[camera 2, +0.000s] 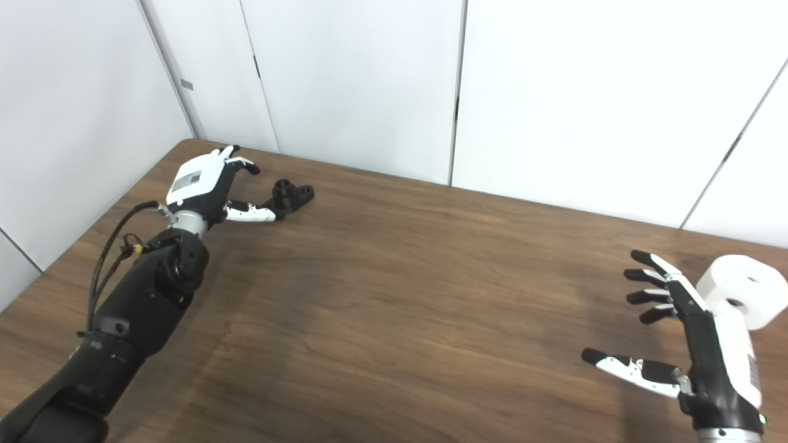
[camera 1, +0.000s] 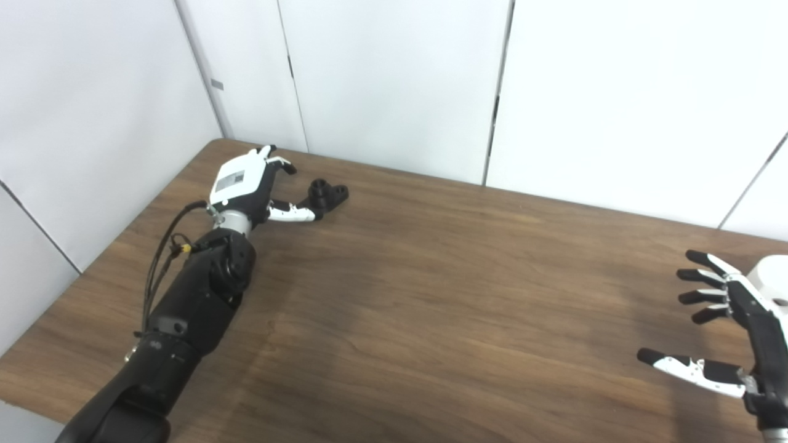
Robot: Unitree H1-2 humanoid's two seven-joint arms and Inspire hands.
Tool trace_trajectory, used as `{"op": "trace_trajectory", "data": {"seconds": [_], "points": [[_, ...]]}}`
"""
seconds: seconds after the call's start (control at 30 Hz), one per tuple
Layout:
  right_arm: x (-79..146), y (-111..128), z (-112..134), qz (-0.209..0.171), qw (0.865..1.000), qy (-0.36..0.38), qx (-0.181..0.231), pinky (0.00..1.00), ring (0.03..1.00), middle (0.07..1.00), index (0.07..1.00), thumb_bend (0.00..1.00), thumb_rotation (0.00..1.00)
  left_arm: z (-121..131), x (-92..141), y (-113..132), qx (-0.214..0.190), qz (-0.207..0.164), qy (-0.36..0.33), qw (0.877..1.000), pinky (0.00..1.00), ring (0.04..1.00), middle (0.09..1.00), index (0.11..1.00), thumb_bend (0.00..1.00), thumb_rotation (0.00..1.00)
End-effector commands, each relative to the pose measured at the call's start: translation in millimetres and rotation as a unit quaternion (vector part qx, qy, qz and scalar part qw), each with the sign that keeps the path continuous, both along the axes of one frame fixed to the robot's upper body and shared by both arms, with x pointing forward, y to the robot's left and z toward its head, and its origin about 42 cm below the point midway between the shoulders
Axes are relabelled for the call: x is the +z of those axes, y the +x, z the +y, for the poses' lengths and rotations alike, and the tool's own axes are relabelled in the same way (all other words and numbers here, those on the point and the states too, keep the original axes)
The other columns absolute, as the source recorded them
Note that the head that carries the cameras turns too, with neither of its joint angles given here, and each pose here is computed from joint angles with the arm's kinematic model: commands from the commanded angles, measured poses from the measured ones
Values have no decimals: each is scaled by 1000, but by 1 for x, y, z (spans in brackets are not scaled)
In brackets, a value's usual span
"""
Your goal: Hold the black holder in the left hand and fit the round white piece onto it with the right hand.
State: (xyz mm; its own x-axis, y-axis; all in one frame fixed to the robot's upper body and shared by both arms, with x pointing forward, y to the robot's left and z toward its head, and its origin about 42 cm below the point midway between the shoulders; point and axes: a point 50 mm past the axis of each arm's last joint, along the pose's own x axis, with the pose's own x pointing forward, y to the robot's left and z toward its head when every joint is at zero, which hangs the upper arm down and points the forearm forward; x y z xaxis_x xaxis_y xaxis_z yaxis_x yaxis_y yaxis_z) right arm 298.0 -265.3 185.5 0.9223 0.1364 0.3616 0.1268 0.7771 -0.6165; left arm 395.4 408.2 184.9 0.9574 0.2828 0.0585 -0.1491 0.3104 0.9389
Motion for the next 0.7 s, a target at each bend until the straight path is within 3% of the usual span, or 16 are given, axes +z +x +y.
{"op": "trace_trajectory", "data": {"seconds": [0.0,0.47,0.67], "points": [[18,1,-3,-33,999,-5,2,472,608,731,818,780,0,4,28,13,3,-41,25,999,804,988,968,730,1000,407],[23,-1,2,-20,1000,0,3,482,617,735,821,774,0,7,14,24,10,-27,25,999,798,971,934,727,951,412],[18,0,4,-25,1000,-3,3,484,617,737,824,780,0,13,12,30,20,-25,14,999,791,966,925,720,939,368]]}}
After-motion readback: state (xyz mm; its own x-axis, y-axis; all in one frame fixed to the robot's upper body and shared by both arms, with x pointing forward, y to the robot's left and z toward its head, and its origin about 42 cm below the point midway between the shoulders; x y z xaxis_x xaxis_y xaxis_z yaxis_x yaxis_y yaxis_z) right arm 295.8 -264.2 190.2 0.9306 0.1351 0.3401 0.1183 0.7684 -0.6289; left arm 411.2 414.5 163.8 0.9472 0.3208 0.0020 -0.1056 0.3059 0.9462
